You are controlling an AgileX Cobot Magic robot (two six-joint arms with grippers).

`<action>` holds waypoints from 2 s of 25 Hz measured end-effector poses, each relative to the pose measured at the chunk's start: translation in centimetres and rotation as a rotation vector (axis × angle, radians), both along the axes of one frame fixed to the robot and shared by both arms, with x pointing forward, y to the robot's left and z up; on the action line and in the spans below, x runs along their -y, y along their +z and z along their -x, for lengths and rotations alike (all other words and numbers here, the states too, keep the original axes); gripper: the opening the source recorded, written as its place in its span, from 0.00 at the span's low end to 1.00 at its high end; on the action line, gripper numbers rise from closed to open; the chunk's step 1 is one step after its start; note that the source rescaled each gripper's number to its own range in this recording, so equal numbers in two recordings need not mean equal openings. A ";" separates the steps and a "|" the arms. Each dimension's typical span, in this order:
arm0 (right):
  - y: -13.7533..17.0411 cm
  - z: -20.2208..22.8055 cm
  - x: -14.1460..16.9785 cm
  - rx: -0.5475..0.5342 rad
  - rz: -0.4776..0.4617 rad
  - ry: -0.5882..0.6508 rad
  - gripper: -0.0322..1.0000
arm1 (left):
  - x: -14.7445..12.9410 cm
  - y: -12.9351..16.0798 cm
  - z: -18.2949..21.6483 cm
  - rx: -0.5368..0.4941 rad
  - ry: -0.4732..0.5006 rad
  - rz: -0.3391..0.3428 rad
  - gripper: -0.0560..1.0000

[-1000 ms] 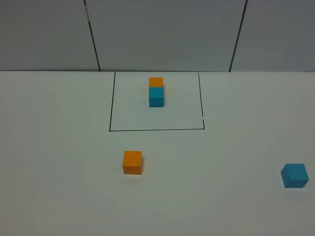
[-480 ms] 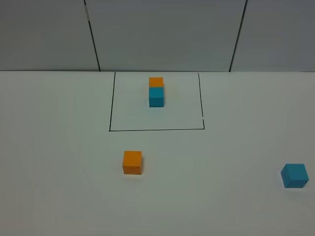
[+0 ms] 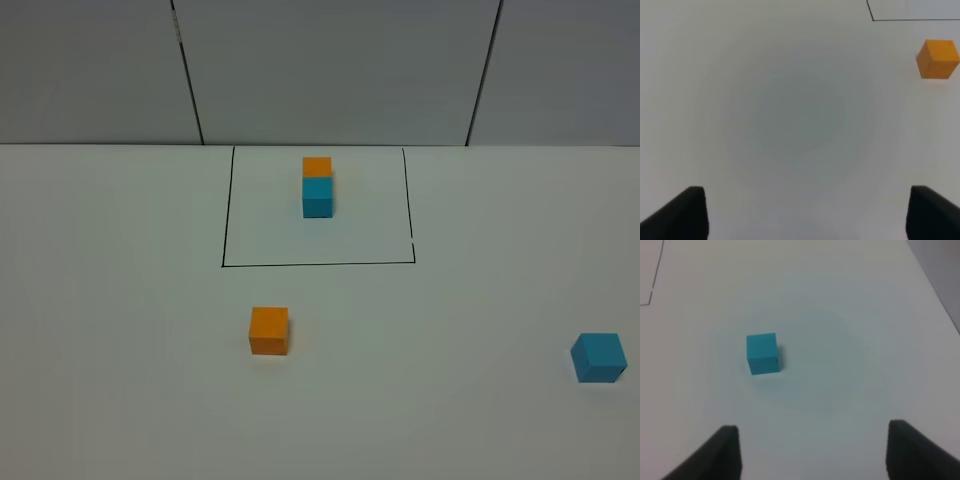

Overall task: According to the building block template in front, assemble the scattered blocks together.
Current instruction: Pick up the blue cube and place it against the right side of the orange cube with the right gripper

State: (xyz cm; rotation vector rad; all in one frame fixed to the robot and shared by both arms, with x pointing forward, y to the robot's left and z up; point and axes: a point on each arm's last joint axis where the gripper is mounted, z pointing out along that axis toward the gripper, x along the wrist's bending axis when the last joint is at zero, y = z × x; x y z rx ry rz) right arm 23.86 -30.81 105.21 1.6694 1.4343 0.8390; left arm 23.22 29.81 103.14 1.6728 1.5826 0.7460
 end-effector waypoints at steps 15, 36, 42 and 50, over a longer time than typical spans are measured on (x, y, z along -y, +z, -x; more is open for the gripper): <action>0.0 0.0 0.0 0.000 0.000 0.000 0.58 | 0.0 0.0 0.0 0.000 0.002 -0.003 0.98; 0.0 0.0 0.0 0.000 0.000 0.000 0.58 | 0.0 0.0 0.0 0.001 0.001 -0.001 0.98; 0.0 0.0 0.0 0.000 0.000 0.000 0.58 | 0.0 0.0 0.0 0.001 0.000 0.000 0.98; 0.0 0.0 0.0 0.000 0.000 0.000 0.58 | 0.0 0.0 0.0 0.001 0.000 0.000 0.98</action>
